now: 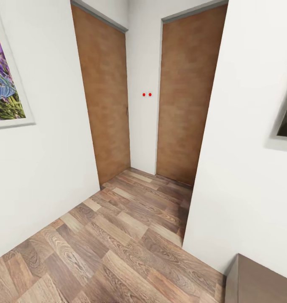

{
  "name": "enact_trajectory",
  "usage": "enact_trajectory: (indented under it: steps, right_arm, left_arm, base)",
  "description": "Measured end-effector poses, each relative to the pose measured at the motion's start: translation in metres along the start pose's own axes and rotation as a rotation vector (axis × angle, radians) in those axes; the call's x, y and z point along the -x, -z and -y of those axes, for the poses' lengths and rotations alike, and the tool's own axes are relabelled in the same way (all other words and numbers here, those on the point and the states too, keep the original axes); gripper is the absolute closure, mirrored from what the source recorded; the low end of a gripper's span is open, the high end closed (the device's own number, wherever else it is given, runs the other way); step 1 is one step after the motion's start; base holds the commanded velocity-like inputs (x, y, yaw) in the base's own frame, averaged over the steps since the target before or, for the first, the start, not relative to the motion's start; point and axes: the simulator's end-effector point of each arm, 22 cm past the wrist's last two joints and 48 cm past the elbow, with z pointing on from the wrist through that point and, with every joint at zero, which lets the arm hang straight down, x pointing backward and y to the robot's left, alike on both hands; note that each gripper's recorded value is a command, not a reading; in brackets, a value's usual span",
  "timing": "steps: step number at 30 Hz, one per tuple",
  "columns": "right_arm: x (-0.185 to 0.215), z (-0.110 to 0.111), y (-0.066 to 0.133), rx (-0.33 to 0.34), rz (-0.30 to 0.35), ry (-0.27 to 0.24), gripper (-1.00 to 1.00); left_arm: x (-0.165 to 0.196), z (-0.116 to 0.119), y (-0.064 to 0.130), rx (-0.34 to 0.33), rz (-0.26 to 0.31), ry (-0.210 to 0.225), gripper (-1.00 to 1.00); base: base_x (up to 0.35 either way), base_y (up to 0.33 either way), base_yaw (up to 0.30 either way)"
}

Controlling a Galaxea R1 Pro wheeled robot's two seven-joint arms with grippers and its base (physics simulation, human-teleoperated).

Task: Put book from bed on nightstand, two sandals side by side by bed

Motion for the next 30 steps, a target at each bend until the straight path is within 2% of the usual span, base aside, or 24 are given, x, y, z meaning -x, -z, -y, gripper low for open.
enact_trajectory:
  steps: [16,19,21,23,24,27,28,29,30]
  right_arm:
    - [0.0,0.001,0.0,-0.003,0.0,0.001,-1.0]
    - [0.0,0.003,0.0,-0.004,0.0,0.001,-1.0]
    - [0.0,0.003,0.0,-0.004,0.0,0.001,-1.0]
    - [0.0,0.003,0.0,-0.004,0.0,0.0,-1.0]
    - [0.0,0.003,0.0,-0.004,0.0,0.0,-1.0]
    - [0.0,0.003,0.0,-0.004,0.0,0.0,-1.0]
    - [0.0,0.003,0.0,-0.004,0.0,0.0,-1.0]
    - [0.0,0.003,0.0,-0.005,0.001,0.0,-1.0]
    - [0.0,0.003,0.0,-0.005,0.001,0.0,-1.0]
  left_arm:
    - [0.004,0.0,0.0,0.0,0.012,0.003,-1.0]
    - [0.021,0.004,0.0,-0.006,0.047,0.008,-1.0]
    - [0.055,0.01,0.002,-0.012,0.113,0.016,-1.0]
    - [0.097,0.015,0.008,-0.02,0.185,0.044,-1.0]
    - [0.109,0.016,0.011,-0.022,0.202,0.055,-1.0]
    - [0.164,0.019,0.027,-0.049,0.256,0.134,-1.0]
    - [0.184,0.019,0.036,-0.068,0.269,0.185,-1.0]
    - [0.203,0.014,0.046,-0.089,0.278,0.253,-1.0]
    - [0.211,0.01,0.051,-0.098,0.282,0.288,-1.0]
  base:
    - [0.0,0.0,0.018]
    - [0.0,0.0,0.0]
    - [0.0,0.0,0.0]
    - [0.0,0.0,0.0]
    - [0.0,0.0,0.0]
    - [0.0,0.0,0.0]
    - [0.0,0.0,0.0]
    - [0.0,0.0,0.0]
    - [0.0,0.0,0.0]
